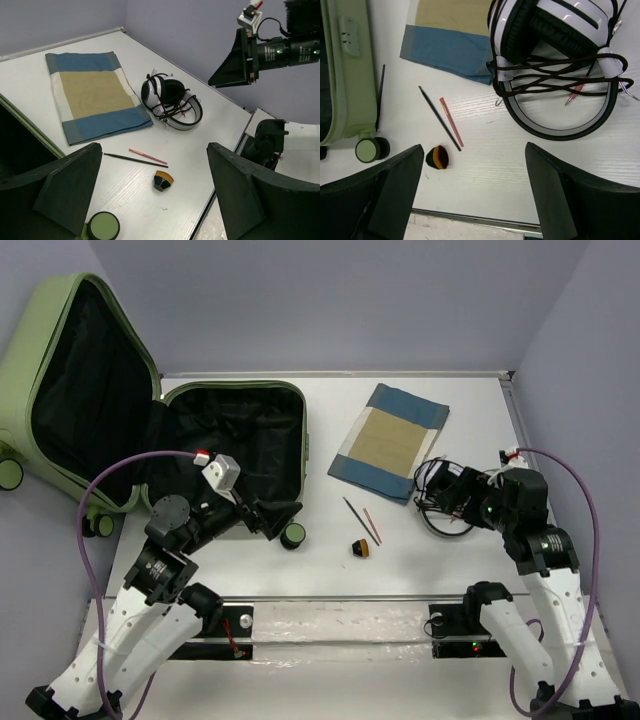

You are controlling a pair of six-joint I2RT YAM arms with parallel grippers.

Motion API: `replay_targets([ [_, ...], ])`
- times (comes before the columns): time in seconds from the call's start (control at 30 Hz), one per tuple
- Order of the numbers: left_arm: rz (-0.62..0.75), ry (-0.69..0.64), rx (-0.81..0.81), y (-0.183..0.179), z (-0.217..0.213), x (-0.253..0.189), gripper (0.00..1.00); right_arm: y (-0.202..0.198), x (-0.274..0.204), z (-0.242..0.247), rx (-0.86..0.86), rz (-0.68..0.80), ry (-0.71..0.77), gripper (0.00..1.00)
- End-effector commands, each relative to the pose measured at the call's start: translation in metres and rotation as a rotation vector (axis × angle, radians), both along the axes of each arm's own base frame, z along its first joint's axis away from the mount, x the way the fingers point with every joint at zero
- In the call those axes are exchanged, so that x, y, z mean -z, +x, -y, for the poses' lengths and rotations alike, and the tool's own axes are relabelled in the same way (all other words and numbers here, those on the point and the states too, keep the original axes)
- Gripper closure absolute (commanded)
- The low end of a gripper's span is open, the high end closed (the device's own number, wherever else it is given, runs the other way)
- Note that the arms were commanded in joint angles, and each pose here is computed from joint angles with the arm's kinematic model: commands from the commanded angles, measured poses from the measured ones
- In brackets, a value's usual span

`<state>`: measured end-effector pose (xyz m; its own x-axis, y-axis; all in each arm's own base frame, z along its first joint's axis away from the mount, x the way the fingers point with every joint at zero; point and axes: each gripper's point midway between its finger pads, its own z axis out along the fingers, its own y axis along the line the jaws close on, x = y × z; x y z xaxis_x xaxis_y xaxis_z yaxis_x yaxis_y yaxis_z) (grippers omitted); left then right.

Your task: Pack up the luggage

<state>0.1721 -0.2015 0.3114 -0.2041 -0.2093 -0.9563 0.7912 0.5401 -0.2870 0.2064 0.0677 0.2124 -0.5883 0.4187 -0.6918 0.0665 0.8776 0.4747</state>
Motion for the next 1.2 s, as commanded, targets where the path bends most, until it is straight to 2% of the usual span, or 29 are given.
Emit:
replay_targets([
  [0.0,0.082,-0.031,0.027,-0.006,0.0,-0.027,0.01,0.023,0.012,0.004,0.039,0.017,-0.003,0.12],
  [0.17,0.092,-0.038,0.018,-0.007,-0.002,-0.028,0.01,0.035,0.038,-0.007,0.028,-0.042,-0.005,0.15],
  [0.33,0.088,-0.037,0.015,-0.006,-0.002,-0.027,0.01,0.041,0.067,-0.025,0.014,-0.123,-0.115,0.16],
  [0.57,0.073,-0.049,-0.018,-0.002,-0.006,-0.027,0.01,0.047,0.085,-0.012,0.096,-0.166,-0.228,0.17],
  [0.87,0.067,-0.063,-0.048,0.001,-0.01,-0.029,0.01,0.053,0.12,-0.018,0.061,-0.278,-0.295,0.23],
  [1.0,0.071,-0.064,-0.052,0.002,-0.011,-0.03,0.01,0.059,0.138,-0.024,0.046,-0.32,-0.297,0.29],
  [1.17,0.089,-0.073,-0.065,0.0,-0.015,-0.034,0.01,0.064,0.167,-0.027,0.044,-0.398,-0.327,0.43],
])
